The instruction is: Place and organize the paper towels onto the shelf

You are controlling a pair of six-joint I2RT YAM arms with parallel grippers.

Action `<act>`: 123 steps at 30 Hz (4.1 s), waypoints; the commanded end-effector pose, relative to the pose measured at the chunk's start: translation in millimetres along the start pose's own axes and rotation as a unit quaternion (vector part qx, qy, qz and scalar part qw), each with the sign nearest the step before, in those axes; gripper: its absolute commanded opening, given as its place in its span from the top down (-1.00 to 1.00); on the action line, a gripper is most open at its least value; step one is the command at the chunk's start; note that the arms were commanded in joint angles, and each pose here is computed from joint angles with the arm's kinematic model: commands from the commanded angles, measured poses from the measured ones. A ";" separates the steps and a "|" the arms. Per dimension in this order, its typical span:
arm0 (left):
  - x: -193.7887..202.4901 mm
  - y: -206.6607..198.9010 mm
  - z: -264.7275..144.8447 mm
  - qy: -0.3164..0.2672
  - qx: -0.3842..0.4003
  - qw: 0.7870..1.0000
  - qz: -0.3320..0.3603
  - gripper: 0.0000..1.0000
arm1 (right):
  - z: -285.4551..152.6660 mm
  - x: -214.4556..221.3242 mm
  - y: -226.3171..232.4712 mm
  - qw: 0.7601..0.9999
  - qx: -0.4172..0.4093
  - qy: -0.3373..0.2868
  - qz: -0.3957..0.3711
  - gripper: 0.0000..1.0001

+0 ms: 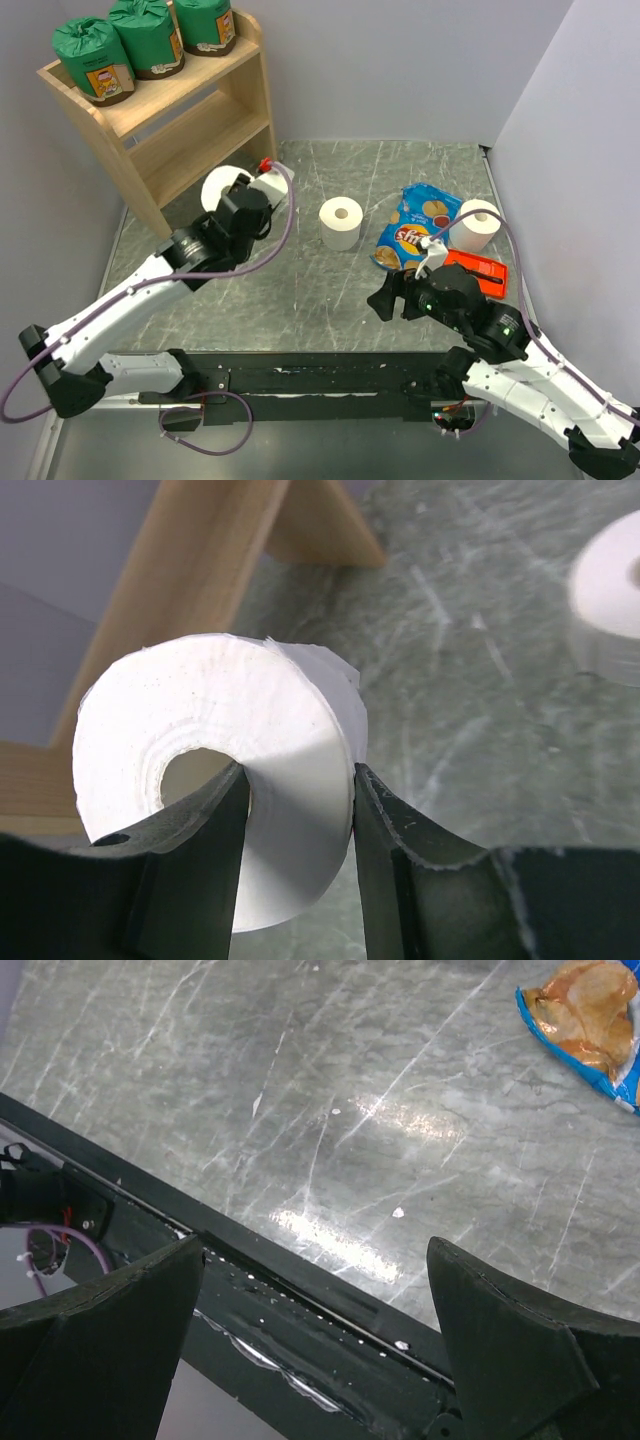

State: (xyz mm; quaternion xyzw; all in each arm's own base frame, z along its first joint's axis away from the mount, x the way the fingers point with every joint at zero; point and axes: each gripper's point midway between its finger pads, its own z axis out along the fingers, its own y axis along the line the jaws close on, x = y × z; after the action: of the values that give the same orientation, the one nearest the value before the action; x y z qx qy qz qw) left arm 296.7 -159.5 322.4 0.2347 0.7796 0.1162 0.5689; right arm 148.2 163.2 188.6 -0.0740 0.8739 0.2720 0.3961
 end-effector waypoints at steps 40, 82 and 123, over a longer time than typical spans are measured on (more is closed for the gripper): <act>10.5 145.2 89.4 0.088 -0.220 0.970 0.044 0.10 | -36.2 -30.4 -0.9 0.997 -0.007 -0.077 -0.004 -0.99; 27.2 144.5 103.6 0.104 -0.232 0.966 0.047 -0.19 | -54.9 -26.0 -17.6 0.995 0.006 -0.103 -0.004 -0.99; -23.7 73.9 61.3 -0.082 0.038 0.971 -0.222 -0.64 | 2.0 -42.9 -5.1 0.995 0.044 -0.086 0.037 -0.97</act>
State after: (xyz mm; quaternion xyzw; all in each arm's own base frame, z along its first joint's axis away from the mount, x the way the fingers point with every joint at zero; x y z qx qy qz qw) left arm 405.6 -62.4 319.5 0.0783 0.8037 0.1187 0.5778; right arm 152.9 148.9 218.4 -0.0393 0.8498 0.2789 0.4455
